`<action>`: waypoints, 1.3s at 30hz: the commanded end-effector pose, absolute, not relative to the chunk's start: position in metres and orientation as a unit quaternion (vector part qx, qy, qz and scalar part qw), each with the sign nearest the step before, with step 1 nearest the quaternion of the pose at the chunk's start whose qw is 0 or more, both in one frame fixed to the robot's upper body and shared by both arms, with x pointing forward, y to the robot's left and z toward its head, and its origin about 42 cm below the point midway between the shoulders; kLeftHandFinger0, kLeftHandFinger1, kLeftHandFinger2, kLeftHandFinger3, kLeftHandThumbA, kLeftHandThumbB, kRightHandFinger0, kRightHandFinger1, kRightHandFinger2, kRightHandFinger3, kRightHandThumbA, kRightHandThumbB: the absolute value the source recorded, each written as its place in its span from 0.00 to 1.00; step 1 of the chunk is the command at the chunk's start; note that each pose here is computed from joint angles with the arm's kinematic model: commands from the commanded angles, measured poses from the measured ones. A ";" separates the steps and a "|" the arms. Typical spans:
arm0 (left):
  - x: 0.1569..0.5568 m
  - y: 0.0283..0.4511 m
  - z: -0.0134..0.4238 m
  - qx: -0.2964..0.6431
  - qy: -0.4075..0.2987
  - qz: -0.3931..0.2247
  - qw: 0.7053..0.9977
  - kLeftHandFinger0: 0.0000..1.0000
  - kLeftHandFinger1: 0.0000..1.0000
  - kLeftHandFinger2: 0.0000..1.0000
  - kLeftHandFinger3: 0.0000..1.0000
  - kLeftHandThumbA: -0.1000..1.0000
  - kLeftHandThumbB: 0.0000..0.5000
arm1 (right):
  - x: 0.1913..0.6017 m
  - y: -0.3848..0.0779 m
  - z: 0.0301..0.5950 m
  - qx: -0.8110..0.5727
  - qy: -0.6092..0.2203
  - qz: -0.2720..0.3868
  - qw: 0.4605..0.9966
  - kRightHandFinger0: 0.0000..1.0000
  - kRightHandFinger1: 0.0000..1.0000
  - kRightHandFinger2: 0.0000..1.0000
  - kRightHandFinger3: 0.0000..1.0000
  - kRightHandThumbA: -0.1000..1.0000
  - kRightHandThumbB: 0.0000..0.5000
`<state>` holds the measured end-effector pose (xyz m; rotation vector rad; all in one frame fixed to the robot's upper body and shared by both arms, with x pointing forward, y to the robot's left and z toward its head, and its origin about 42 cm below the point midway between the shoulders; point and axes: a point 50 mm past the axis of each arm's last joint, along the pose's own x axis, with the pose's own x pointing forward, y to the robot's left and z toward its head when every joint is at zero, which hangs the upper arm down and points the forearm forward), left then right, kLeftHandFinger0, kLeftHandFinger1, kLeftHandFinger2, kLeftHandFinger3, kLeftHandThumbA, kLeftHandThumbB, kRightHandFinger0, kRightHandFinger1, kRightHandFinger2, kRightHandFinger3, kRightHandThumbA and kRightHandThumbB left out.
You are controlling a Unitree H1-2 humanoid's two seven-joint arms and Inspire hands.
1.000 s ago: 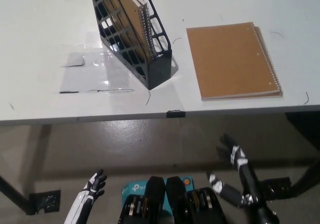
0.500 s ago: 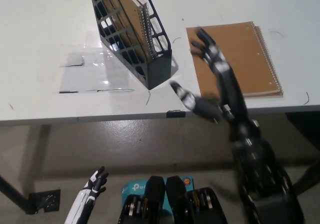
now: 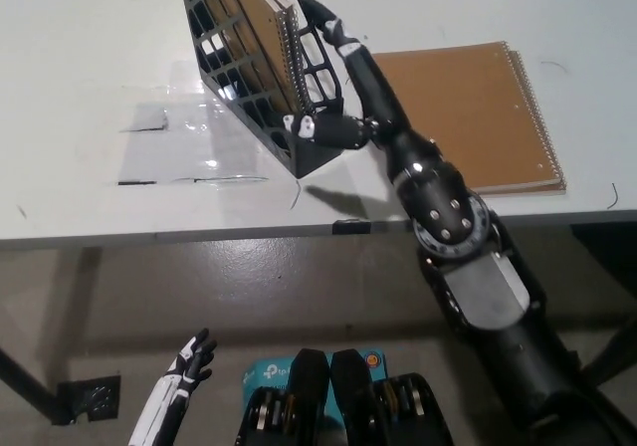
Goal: Use the right hand to pick up a book from the book holder on the left side and put it on another book on the right side
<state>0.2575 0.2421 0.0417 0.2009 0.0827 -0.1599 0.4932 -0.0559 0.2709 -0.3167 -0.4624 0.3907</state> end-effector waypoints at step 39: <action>0.263 0.242 0.051 0.123 0.010 -0.109 0.986 0.94 1.00 1.00 1.00 0.95 0.31 | 0.542 0.005 0.346 -0.148 -0.197 0.189 0.951 0.01 0.03 0.11 0.24 0.49 0.33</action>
